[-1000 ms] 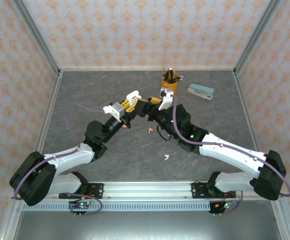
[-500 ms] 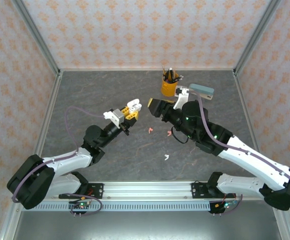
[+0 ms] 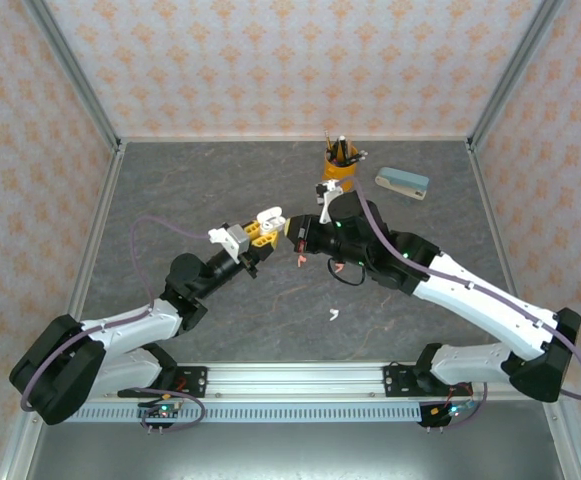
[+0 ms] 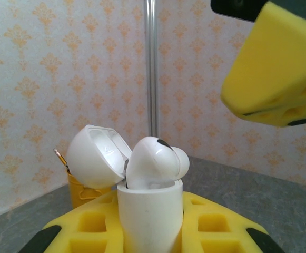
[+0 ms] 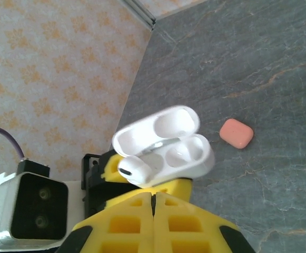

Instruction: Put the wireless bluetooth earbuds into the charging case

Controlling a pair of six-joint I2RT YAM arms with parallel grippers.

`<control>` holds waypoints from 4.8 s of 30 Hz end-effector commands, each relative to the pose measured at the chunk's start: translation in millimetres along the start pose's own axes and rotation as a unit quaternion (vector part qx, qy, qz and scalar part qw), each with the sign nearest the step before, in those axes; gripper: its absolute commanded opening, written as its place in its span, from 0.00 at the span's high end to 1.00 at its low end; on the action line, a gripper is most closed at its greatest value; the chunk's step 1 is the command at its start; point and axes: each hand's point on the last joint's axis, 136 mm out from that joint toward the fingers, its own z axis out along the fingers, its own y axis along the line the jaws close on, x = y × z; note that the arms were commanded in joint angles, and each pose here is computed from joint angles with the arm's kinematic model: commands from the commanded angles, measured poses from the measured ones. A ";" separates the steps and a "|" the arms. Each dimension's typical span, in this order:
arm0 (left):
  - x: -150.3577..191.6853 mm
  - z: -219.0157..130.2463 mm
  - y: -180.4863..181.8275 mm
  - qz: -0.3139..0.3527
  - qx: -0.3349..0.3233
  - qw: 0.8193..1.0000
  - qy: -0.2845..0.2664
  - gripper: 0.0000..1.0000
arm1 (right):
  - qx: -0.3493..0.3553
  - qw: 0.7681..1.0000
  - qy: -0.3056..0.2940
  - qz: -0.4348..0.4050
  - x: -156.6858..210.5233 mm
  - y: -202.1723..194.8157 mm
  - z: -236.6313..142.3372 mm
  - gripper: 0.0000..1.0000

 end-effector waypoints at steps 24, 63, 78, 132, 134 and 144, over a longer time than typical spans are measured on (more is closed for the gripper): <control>-1.8 -3.7 -9.1 -0.001 0.018 1.000 -0.003 1.00 | 0.011 0.999 0.023 -0.037 -5.7 10.8 32.2 0.99; -6.4 -0.2 -6.8 0.008 0.013 1.000 -0.003 1.00 | -0.008 0.994 0.101 -0.034 30.1 9.3 26.7 1.00; -12.3 -2.6 -8.4 0.011 0.015 1.000 -0.009 1.00 | 0.025 0.995 0.093 -0.041 27.1 -6.8 36.7 1.00; -8.7 -23.1 15.3 0.035 -0.066 0.997 -0.012 1.00 | 0.455 0.884 0.055 0.090 128.9 -248.5 -44.8 0.25; -8.1 -24.4 16.0 0.036 -0.069 0.997 -0.012 1.00 | 0.463 0.880 0.060 0.093 133.6 -252.2 -42.3 0.25; -4.6 -24.8 16.7 0.042 -0.071 0.997 -0.009 1.00 | 0.471 0.869 0.114 0.096 163.4 -255.1 -13.5 0.29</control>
